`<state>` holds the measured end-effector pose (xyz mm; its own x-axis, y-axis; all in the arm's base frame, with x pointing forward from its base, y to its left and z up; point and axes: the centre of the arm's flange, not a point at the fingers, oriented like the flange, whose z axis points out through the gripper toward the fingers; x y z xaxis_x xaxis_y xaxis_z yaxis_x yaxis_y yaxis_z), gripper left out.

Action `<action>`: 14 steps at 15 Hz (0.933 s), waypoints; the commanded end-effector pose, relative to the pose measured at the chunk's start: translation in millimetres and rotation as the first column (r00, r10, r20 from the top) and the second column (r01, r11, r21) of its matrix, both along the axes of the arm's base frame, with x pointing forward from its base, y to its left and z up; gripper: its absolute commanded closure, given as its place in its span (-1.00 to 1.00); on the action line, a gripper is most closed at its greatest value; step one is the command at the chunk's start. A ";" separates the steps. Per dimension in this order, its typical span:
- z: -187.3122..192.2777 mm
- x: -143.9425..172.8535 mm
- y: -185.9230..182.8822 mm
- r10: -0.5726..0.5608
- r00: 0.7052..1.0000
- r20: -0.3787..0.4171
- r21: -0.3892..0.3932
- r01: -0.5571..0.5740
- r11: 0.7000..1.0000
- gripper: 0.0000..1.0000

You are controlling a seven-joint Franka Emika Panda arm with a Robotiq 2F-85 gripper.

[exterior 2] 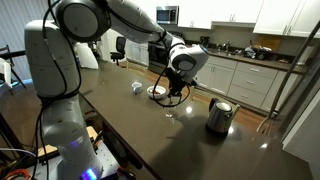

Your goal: Use the spoon to scoop some of the contents from the white bowl into the glass cup on the right

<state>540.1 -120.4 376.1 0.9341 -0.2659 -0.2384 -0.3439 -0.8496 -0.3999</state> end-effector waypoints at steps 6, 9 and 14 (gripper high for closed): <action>51.7 33.5 29.8 0.069 0.993 0.095 -0.070 -0.063 0.996 0.89; 53.1 49.9 53.7 0.103 0.984 0.145 -0.020 -0.102 0.995 0.89; 34.8 76.4 110.9 0.167 0.965 0.200 0.098 -0.189 0.977 0.89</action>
